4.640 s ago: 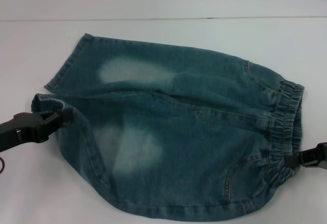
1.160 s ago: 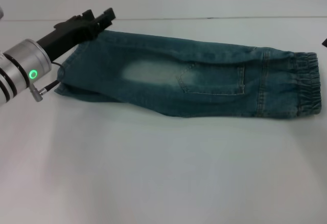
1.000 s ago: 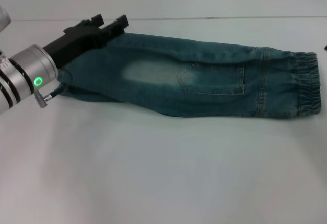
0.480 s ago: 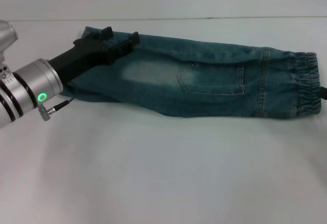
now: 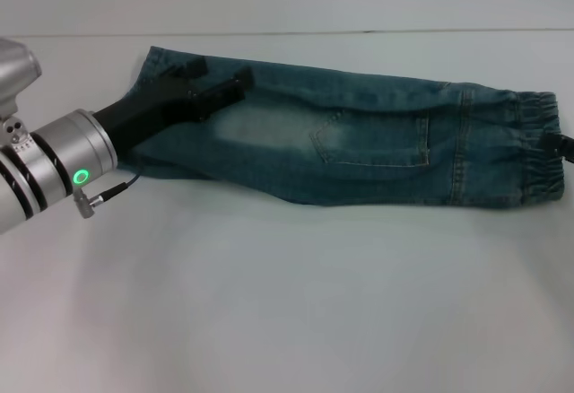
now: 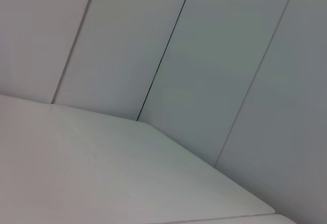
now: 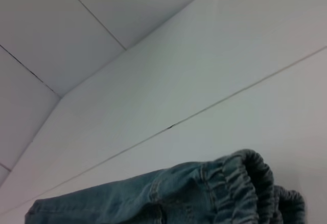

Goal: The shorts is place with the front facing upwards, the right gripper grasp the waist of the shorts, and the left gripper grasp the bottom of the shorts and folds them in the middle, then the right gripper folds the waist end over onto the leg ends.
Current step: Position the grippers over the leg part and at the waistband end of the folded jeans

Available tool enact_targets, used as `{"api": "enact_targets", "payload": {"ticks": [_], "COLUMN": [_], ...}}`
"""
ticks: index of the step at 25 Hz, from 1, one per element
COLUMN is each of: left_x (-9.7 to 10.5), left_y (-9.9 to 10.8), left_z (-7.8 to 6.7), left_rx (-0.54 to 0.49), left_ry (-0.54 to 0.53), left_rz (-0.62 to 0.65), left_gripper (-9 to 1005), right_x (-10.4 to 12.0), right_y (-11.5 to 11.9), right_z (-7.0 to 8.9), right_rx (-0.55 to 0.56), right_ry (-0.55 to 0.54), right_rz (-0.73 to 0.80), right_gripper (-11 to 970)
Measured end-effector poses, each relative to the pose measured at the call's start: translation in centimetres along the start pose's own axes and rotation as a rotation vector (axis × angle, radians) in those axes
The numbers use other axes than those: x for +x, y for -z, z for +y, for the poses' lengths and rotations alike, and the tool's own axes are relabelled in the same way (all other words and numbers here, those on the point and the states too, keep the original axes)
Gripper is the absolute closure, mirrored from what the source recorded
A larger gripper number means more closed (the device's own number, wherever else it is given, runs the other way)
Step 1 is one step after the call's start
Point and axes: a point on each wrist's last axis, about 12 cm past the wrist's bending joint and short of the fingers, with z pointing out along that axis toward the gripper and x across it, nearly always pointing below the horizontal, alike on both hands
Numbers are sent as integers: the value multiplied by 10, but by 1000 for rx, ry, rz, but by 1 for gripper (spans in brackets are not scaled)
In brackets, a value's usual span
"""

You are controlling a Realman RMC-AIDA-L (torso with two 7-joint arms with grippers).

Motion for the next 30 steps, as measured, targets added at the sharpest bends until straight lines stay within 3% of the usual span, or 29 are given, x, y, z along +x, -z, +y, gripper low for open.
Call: {"api": "enact_targets", "payload": {"ticks": [17,23,28,30], "left_x": [2,4,8,12], "left_y": [0,-2,-6,-9], "left_z": [-2,-4,-8,-11], "left_rx": [14,25,36,36], "left_ry": [-4,-3,-16,-37], "left_rz": [8,15,7,-10], "left_gripper": [76,77,80,82], "right_x": [-3,-1,0,-1], "right_y": [-34,-39,-40,-38], "right_z": [11,15,18,20], "right_rx": [21,10,-9,-28], "right_ry": [13,62,101,103], "right_rz": [87,120,120,124], "right_gripper": [77,256,501,543]}}
